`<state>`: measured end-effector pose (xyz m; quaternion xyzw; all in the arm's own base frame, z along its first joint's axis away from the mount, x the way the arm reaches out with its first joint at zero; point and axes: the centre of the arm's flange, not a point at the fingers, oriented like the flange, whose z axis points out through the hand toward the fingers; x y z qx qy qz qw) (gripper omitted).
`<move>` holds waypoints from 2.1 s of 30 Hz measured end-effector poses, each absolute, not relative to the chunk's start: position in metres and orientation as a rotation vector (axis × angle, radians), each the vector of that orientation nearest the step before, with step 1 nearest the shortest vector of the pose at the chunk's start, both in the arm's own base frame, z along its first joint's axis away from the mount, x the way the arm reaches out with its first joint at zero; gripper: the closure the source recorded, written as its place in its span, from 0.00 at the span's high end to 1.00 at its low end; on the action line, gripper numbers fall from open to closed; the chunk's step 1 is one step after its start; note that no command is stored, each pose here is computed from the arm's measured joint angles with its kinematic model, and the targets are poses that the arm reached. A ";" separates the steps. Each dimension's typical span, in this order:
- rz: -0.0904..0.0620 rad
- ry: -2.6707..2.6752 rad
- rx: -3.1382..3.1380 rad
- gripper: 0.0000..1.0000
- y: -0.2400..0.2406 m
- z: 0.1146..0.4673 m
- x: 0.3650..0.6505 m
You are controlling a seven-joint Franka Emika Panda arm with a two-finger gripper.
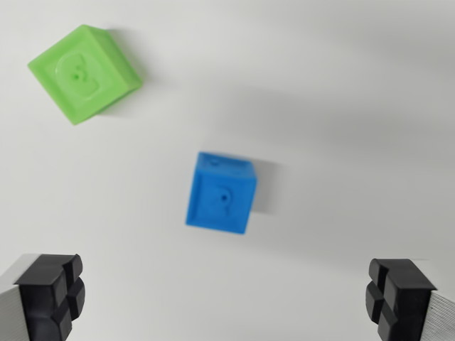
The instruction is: Stack cube
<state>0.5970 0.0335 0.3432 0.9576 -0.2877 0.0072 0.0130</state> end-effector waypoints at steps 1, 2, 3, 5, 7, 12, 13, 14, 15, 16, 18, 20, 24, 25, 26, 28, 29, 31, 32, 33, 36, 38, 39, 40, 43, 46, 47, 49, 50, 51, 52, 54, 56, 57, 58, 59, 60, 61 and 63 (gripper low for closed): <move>0.022 -0.882 2.989 1.00 0.036 0.341 0.597; 0.021 -0.876 2.991 1.00 0.037 0.339 0.598; 0.021 -0.862 2.995 1.00 0.039 0.337 0.598; 0.019 -0.832 3.005 1.00 0.043 0.331 0.599; 0.017 -0.801 3.015 1.00 0.047 0.325 0.600; 0.012 -0.725 3.039 1.00 0.058 0.311 0.601; 0.010 -0.708 3.044 1.00 0.061 0.307 0.602; 0.009 -0.692 3.048 1.00 0.063 0.304 0.602; 0.008 -0.675 3.053 1.00 0.066 0.301 0.603; 0.008 -0.666 3.055 1.00 0.067 0.299 0.603; 0.007 -0.631 3.064 1.00 0.072 0.293 0.604; 0.006 -0.595 3.073 1.00 0.077 0.287 0.605; 0.004 -0.516 3.089 1.00 0.088 0.273 0.607; 0.003 -0.505 3.091 1.00 0.089 0.271 0.608; 0.002 -0.485 3.095 1.00 0.092 0.267 0.608; 0.000 -0.446 3.102 1.00 0.097 0.260 0.609; -0.002 -0.425 3.105 1.00 0.100 0.256 0.610; -0.001 -0.384 3.112 1.00 0.105 0.250 0.611; -0.001 -0.363 3.115 1.00 0.108 0.246 0.612; -0.002 -0.344 3.118 1.00 0.111 0.243 0.612; -0.004 -0.295 3.124 1.00 0.117 0.234 0.614; -0.006 -0.255 3.128 1.00 0.123 0.227 0.615; -0.006 -0.235 3.130 1.00 0.125 0.224 0.615; -0.006 -0.214 3.133 1.00 0.128 0.221 0.616; -0.008 -0.153 3.138 1.00 0.136 0.210 0.618; -0.010 -0.110 3.142 1.00 0.143 0.200 0.619; -0.011 -0.105 3.142 1.00 0.145 0.196 0.619; -0.010 -0.101 3.144 1.00 0.145 0.188 0.619; -0.011 -0.101 3.144 1.00 0.145 0.183 0.619; -0.010 -0.102 3.144 1.00 0.144 0.179 0.619; -0.012 -0.103 3.144 1.00 0.144 0.174 0.619; -0.013 -0.103 3.143 1.00 0.143 0.166 0.619; -0.014 -0.102 3.144 1.00 0.143 0.158 0.619; -0.013 -0.102 3.144 1.00 0.143 0.154 0.619; -0.013 -0.101 3.144 1.00 0.143 0.150 0.619; -0.013 -0.100 3.144 1.00 0.143 0.147 0.619; -0.013 -0.100 3.144 1.00 0.143 0.143 0.619; -0.013 -0.099 3.144 1.00 0.144 0.140 0.618; -0.013 -0.099 3.144 1.00 0.144 0.135 0.618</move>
